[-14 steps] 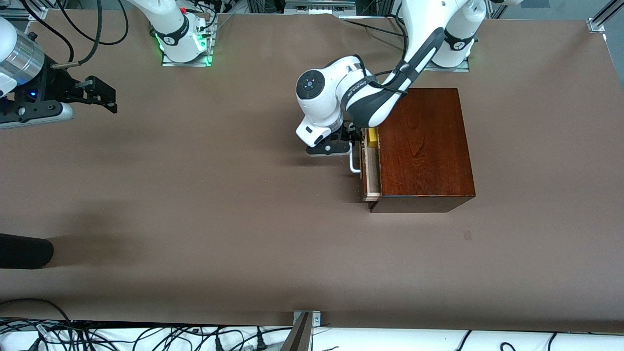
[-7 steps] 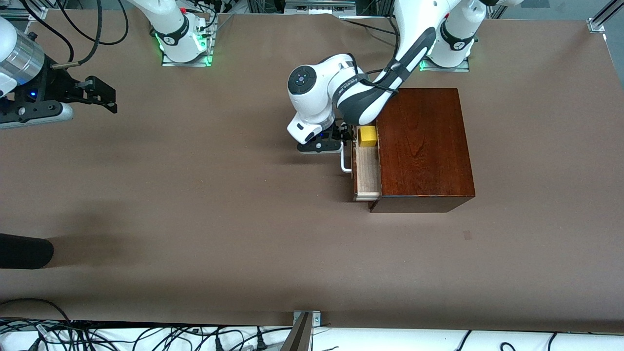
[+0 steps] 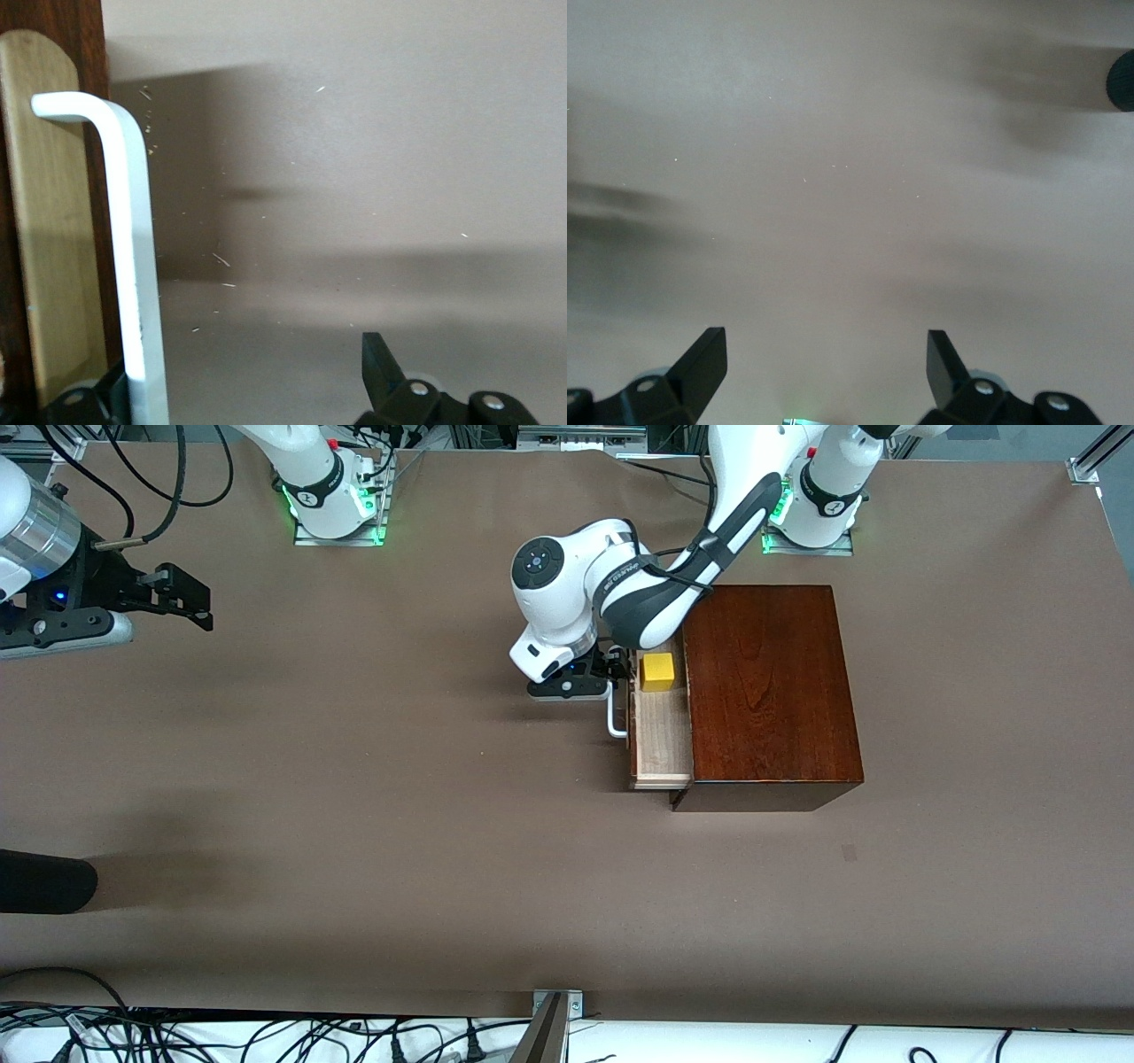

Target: Open drawer, take yellow block, close drawer

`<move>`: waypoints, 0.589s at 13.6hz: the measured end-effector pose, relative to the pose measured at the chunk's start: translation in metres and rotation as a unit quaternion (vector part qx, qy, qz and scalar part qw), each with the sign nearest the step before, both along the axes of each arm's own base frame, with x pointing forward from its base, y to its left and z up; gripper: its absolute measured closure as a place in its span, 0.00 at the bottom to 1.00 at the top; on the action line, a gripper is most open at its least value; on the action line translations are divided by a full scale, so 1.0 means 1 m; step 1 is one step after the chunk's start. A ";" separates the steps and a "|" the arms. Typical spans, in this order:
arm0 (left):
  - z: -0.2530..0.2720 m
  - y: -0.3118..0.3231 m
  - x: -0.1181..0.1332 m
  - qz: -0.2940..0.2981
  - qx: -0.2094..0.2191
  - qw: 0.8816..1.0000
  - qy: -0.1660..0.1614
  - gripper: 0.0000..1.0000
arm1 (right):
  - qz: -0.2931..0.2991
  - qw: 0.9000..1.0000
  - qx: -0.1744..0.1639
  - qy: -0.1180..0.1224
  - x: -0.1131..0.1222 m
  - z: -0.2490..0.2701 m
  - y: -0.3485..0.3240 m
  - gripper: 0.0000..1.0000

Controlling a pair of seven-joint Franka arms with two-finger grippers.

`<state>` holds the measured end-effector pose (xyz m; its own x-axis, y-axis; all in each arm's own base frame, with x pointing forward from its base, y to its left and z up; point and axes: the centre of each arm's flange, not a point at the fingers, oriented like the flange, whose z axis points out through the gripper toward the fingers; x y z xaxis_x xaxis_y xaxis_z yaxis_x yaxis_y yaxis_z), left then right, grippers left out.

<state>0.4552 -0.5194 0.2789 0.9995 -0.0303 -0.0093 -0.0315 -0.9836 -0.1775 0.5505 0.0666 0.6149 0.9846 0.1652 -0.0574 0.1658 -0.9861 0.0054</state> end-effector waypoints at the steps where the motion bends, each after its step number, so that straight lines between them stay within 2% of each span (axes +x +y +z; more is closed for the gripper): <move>1: 0.001 -0.003 0.000 0.000 -0.003 1.000 -0.001 0.00 | 0.000 1.000 0.000 0.000 0.000 0.000 0.000 0.00; 8: 0.016 -0.019 0.002 -0.005 -0.014 1.000 -0.008 0.00 | 0.000 1.000 0.000 0.000 0.000 0.000 0.000 0.00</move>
<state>0.4572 -0.5389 0.2947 0.9991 -0.0412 0.0071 -0.0397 -0.9879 -0.1501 0.5505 0.0666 0.6149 0.9846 0.1651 -0.0574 0.1657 -0.9862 0.0054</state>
